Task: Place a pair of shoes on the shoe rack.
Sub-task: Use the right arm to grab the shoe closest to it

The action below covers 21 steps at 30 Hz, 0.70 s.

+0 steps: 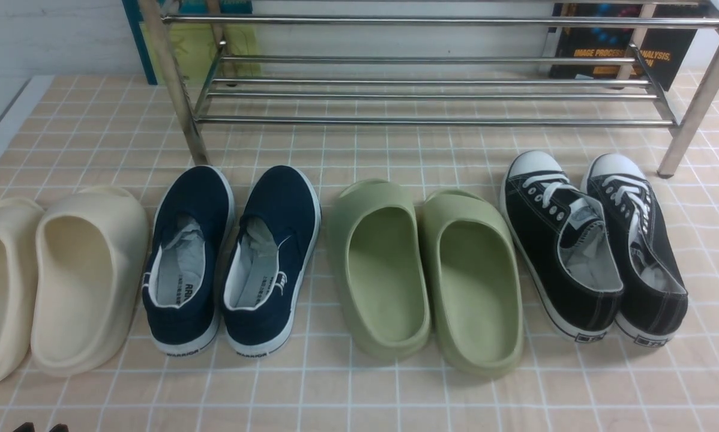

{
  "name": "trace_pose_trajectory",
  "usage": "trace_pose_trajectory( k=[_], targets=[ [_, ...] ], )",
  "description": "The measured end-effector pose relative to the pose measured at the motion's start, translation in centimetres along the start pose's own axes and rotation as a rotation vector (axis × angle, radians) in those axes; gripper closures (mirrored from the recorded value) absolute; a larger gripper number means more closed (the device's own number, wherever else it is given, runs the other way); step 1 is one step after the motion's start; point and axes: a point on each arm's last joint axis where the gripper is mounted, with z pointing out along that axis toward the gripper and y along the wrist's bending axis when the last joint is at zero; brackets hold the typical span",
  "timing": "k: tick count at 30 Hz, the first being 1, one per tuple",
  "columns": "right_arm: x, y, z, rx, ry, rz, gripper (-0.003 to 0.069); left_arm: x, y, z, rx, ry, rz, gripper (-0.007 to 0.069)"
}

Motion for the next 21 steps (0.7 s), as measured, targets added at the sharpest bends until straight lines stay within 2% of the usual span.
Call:
trace_pose_trajectory(
  k=[2, 4, 7, 8, 10, 12, 14, 21],
  targets=[
    [2.2, 0.0, 2.7, -0.009, 0.306, 0.016, 0.0663, 0.0, 0.0, 0.0, 0.000, 0.000, 0.000, 0.0385],
    [4.2, 0.4, 4.3, -0.023, 0.523, 0.032, 0.0663, 0.0, 0.0, 0.0, 0.000, 0.000, 0.000, 0.0385],
    [5.6, 1.5, 5.7, -0.086, 0.677, 0.019, 0.0661, 0.0, 0.0, 0.0, 0.000, 0.000, 0.000, 0.0385],
    [6.3, 3.0, 6.7, -0.171, 0.762, -0.010, 0.0655, 0.0, 0.0, 0.0, 0.000, 0.000, 0.000, 0.0385],
    [6.6, 4.3, 7.5, -0.240, 0.808, -0.040, 0.0648, 0.0, 0.0, 0.0, 0.000, 0.000, 0.000, 0.0385],
    [6.9, 6.7, 8.8, -0.347, 0.868, -0.095, 0.0603, 0.0, 0.0, 0.0, 0.000, 0.000, 0.000, 0.0385],
    [7.2, 8.5, 10.0, -0.405, 0.903, -0.140, 0.0552, 0.0, 0.0, 0.0, 0.000, 0.000, 0.000, 0.0385],
    [8.5, 11.6, 14.2, -0.450, 0.959, -0.194, 0.0270, 0.0, 0.0, 0.0, 0.000, 0.000, 0.000, 0.0385]
  ],
)
